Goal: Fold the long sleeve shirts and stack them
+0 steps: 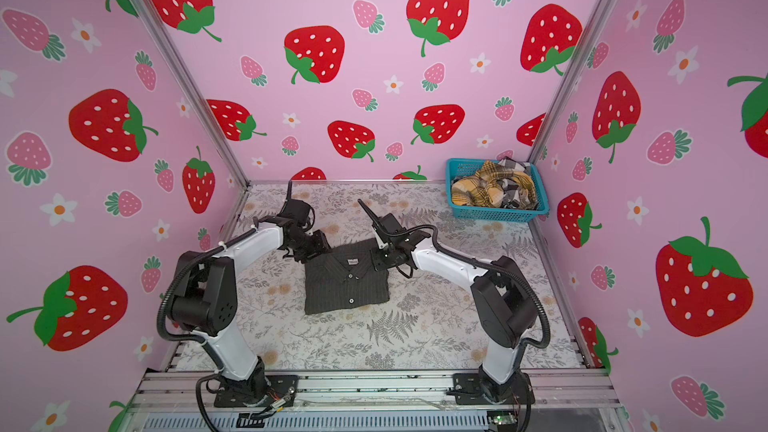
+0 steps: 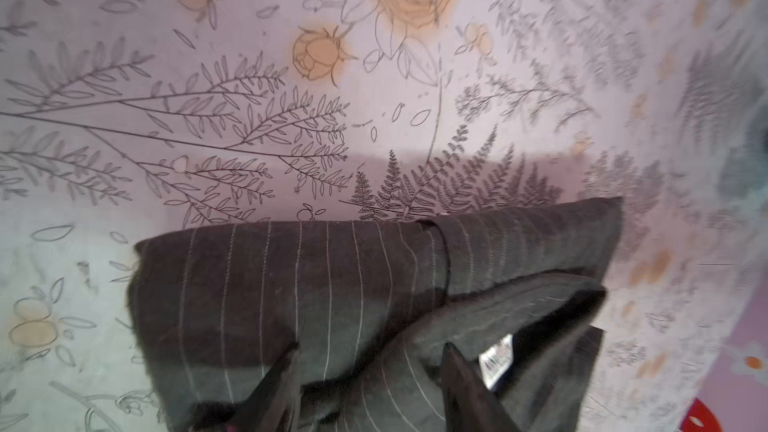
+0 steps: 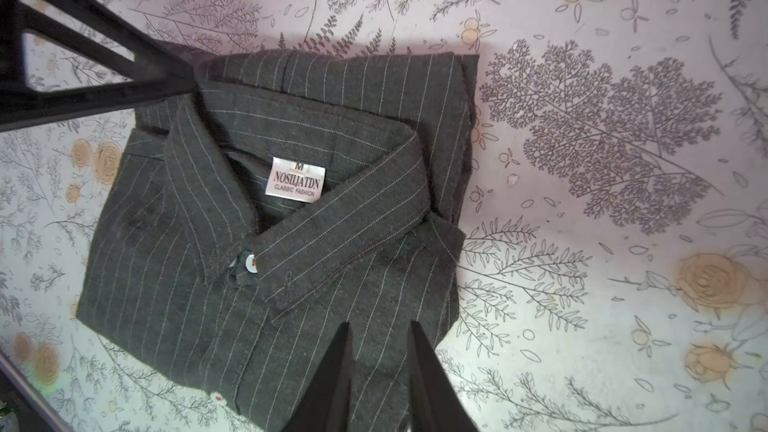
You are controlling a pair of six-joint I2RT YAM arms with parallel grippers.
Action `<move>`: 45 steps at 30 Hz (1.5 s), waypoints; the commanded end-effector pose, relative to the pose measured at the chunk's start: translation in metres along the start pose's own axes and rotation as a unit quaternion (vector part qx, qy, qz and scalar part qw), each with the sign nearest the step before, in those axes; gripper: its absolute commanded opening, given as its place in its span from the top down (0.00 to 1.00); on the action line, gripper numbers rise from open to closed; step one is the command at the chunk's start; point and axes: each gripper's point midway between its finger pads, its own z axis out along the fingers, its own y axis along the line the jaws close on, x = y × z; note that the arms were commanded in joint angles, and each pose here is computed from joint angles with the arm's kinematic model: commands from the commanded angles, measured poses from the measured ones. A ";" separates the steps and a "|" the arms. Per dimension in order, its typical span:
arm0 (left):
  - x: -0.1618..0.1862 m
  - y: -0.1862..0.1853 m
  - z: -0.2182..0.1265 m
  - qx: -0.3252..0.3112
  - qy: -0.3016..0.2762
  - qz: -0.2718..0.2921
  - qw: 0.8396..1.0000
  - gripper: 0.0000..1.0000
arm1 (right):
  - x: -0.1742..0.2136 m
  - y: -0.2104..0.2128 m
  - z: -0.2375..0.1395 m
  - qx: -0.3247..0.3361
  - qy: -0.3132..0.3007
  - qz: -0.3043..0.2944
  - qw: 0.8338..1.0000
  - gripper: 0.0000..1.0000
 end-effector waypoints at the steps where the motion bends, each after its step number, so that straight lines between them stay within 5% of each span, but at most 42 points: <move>1: -0.009 -0.006 -0.005 -0.023 -0.002 0.026 0.999 0.50 | 0.018 0.000 0.009 -0.004 0.025 0.008 1.000 0.74; 14: -0.003 -0.026 -0.002 -0.017 0.013 0.057 0.998 1.00 | 0.026 0.001 0.021 -0.004 0.036 0.010 0.999 0.74; 15: -0.003 -0.026 -0.002 -0.019 0.014 0.058 0.998 0.97 | 0.026 0.001 0.020 -0.004 0.035 0.010 0.999 0.74; 19: 0.000 -0.023 0.000 -0.029 0.031 0.060 0.997 0.62 | 0.022 0.002 0.017 -0.004 0.029 0.012 0.999 0.74; 21: 0.003 -0.022 0.004 -0.030 0.041 0.061 0.997 0.59 | 0.020 0.003 0.016 -0.004 0.027 0.011 1.000 0.74; 30: 0.010 -0.028 0.014 -0.012 0.058 0.061 0.996 1.00 | 0.018 0.003 0.015 -0.003 0.024 0.015 1.000 0.74; 39: -0.020 -0.018 -0.042 -0.038 -0.053 0.045 0.997 1.00 | 0.012 0.007 0.008 -0.010 0.013 0.012 1.000 0.72; 45: -0.022 -0.003 -0.028 -0.054 -0.042 0.032 0.997 1.00 | 0.018 0.008 0.023 -0.017 0.025 0.013 0.999 0.73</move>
